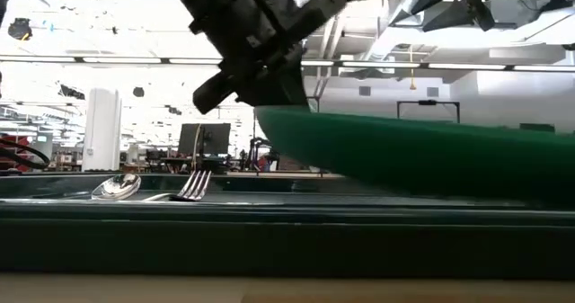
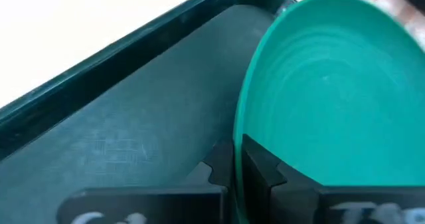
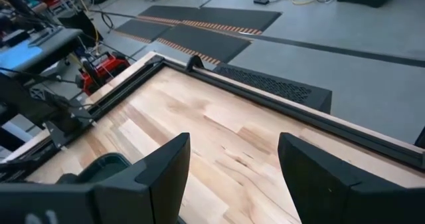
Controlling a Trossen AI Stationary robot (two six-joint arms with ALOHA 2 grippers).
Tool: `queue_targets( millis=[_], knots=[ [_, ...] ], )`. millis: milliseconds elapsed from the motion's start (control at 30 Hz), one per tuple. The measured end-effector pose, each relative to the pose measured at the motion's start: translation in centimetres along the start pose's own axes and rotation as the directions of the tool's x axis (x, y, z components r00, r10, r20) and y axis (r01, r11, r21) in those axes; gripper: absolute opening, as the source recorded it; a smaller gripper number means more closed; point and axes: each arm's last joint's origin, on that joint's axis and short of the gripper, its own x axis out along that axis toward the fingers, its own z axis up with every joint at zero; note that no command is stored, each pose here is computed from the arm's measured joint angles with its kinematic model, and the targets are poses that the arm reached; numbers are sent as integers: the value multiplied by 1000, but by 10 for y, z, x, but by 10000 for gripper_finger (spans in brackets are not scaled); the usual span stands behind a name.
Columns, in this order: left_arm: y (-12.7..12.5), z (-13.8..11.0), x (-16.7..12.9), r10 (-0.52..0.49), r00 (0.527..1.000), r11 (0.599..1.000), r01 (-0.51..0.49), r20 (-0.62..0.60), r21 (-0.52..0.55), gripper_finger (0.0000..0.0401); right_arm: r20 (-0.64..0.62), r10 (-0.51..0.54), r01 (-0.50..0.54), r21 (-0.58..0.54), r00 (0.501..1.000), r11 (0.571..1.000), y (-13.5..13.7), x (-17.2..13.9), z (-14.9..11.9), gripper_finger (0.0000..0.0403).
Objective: Pick and place plate/cup/fork/spoon on tray
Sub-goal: Put the green plate on the right of the black tray beside the orange fork
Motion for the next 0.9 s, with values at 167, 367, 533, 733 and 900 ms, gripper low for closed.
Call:
queue_targets(
  millis=[167, 367, 533, 733, 900],
  knots=[
    [-10, -4, 14, 34, 998, 998, -32, -44, 48, 0, -10, -6, 6, -6, 1000, 1000, -1, 0, -1, 255],
    [-12, -5, 15, 23, 997, 999, -20, -76, 40, 1, -18, -11, 11, -27, 1000, 1000, -1, 0, -2, 255],
    [-13, -6, 15, 9, 995, 999, -4, -103, 41, 18, -21, -13, 12, -31, 1000, 999, -1, 0, -2, 255],
    [-13, -6, 15, 3, 993, 998, 3, -114, 56, 80, -33, -20, 19, -38, 999, 999, -2, 0, -3, 255],
    [-13, -7, 15, -17, 989, 998, 25, -147, 56, 155, -34, -20, 19, -38, 999, 999, -2, 0, -3, 255]
  ],
)
